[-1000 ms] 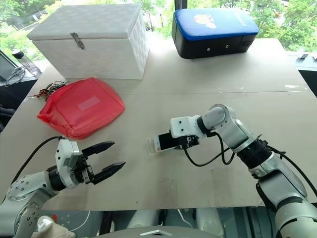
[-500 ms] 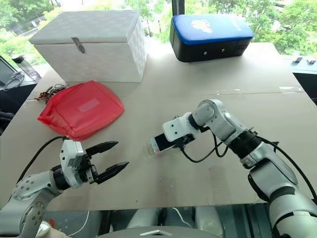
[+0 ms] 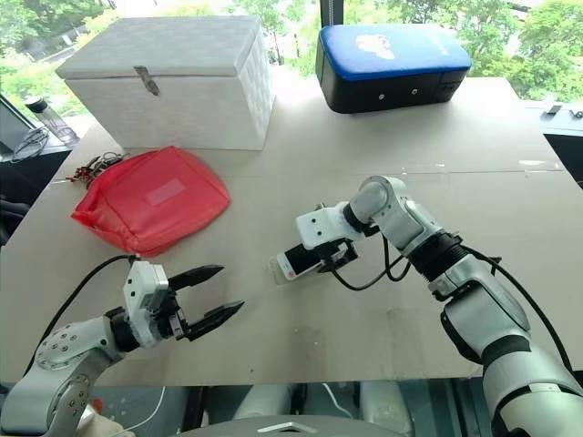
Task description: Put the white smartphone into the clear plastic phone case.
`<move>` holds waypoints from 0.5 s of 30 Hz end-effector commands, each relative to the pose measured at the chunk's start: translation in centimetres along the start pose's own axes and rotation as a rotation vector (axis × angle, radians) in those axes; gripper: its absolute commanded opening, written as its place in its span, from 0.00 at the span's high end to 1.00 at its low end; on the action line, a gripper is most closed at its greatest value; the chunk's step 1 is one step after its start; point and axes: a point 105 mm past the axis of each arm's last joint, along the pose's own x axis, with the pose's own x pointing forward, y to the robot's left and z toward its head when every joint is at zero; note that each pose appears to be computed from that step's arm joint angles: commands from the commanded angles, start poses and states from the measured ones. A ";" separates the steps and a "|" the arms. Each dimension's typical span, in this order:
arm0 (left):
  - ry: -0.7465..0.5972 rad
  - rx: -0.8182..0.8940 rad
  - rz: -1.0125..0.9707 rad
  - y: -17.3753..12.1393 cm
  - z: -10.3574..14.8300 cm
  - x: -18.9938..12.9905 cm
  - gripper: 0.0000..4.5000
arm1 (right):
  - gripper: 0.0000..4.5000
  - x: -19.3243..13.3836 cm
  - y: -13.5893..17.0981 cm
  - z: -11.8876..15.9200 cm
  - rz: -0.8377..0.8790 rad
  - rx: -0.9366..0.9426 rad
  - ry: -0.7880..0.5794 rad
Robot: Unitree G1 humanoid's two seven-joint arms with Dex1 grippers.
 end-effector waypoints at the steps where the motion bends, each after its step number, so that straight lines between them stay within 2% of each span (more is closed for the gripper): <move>1: -0.019 0.042 0.003 0.3 0.6 0.0 0.00 | 0.01 0.9 2.3 -0.6 0.100 0.026 0.012; 5: -0.022 0.048 0.001 0.5 0.6 0.2 0.00 | 0.01 0.7 1.7 0.2 0.036 0.046 -0.025; 9: -0.012 0.052 0.006 0.7 0.4 0.6 0.00 | 0.01 -1.6 0.4 1.5 -0.075 0.102 -0.097; 12: -0.004 0.065 0.007 0.8 0.2 1.1 0.00 | 0.01 -2.8 0.8 1.8 -0.100 0.125 -0.114; 15: -0.007 0.070 -0.002 0.8 0.2 1.5 0.00 | 0.01 -2.5 1.7 1.6 -0.098 0.130 -0.096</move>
